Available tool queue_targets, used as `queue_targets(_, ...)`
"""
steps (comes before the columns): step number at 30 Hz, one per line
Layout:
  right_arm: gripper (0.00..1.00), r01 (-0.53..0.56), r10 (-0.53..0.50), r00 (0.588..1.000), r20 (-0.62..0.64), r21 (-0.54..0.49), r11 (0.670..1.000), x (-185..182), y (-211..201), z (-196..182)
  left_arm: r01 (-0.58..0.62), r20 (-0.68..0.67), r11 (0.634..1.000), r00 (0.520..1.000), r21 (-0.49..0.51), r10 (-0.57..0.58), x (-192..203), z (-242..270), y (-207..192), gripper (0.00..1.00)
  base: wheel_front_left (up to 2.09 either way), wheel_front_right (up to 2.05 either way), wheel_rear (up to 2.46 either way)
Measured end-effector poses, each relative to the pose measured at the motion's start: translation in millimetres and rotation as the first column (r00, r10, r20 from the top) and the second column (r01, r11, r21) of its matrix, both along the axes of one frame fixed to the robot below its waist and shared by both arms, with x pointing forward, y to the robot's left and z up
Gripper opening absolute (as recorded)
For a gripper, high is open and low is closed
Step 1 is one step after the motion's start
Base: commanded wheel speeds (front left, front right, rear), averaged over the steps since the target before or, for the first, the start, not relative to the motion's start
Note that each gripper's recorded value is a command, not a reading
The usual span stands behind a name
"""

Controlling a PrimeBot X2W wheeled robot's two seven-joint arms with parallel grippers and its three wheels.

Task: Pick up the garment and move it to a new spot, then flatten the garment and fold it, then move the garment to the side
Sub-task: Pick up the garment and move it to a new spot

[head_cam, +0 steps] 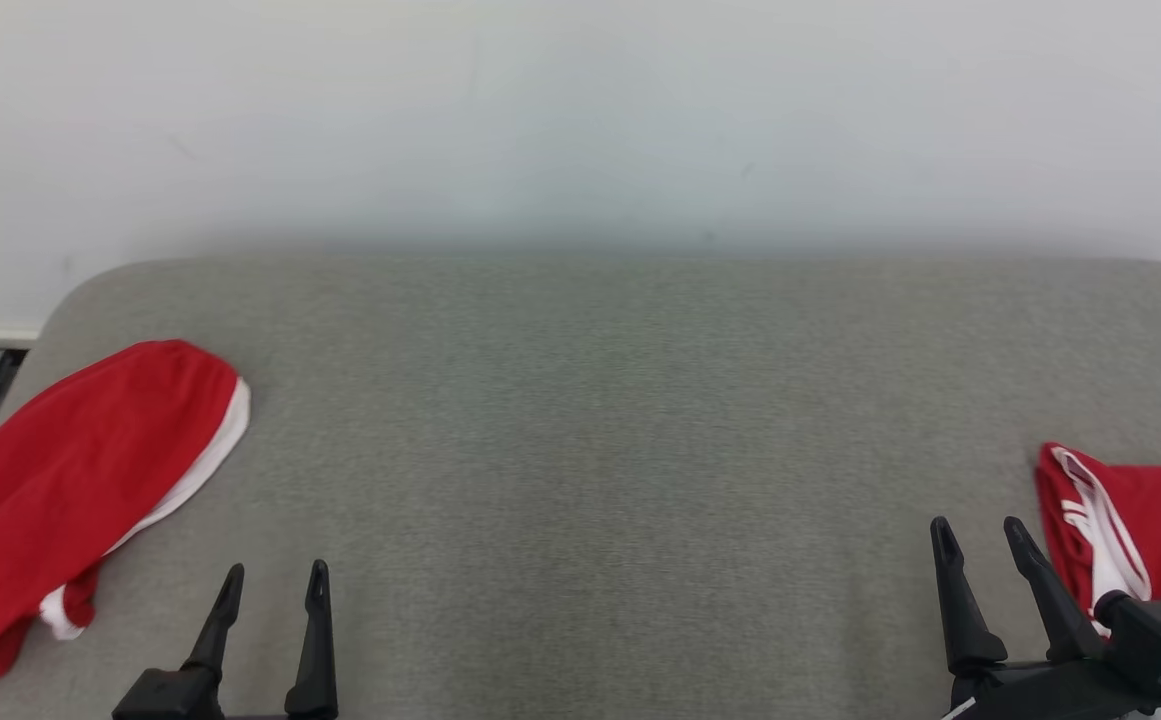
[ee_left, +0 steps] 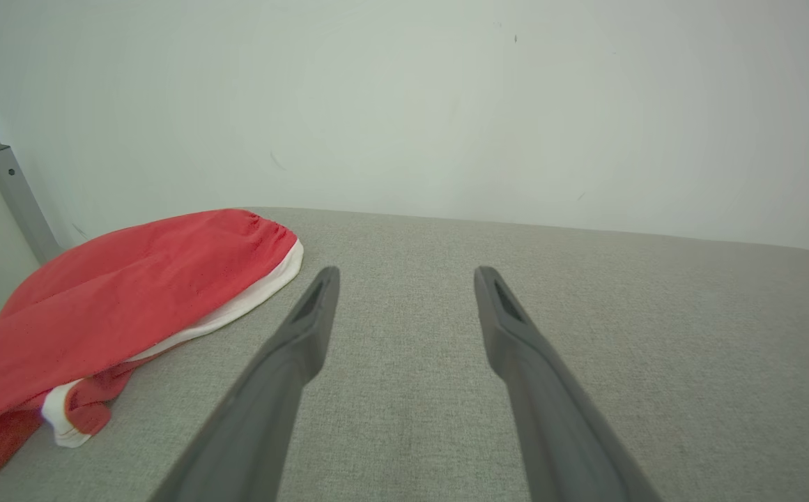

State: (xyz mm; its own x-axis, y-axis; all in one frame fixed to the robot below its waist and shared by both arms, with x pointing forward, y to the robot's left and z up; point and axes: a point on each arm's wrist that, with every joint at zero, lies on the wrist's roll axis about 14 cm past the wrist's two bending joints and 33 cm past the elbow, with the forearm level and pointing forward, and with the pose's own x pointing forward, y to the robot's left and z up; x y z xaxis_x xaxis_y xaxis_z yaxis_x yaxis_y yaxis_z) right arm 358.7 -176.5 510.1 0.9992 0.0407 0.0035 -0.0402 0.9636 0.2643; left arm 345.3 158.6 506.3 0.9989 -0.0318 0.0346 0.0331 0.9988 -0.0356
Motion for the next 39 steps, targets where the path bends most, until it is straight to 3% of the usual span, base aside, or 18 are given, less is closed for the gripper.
queue_targets(17,1.0,-0.264,0.264,0.965,-0.003,0.005,0.965,29,89,-1,-0.257,-0.017,0.966,0.966,0.014,0.257,-54,-3,72,1.0,0.0,0.0,0.0)
queue_targets(26,1.0,-0.393,0.393,0.919,-0.006,0.006,0.919,36,137,-2,-0.386,-0.032,0.922,0.922,0.017,0.387,-87,-4,105,1.0,0.0,0.0,0.0)
queue_targets(33,1.0,-0.507,0.508,0.861,-0.013,0.015,0.862,33,179,-3,-0.486,-0.057,0.873,0.872,0.024,0.487,-119,-10,129,1.0,0.0,0.0,0.0)
queue_targets(39,1.0,-0.529,0.53,0.848,-0.025,0.02,0.848,34,188,-7,-0.505,-0.061,0.863,0.861,0.026,0.506,-123,-9,134,1.0,0.0,0.0,0.0)
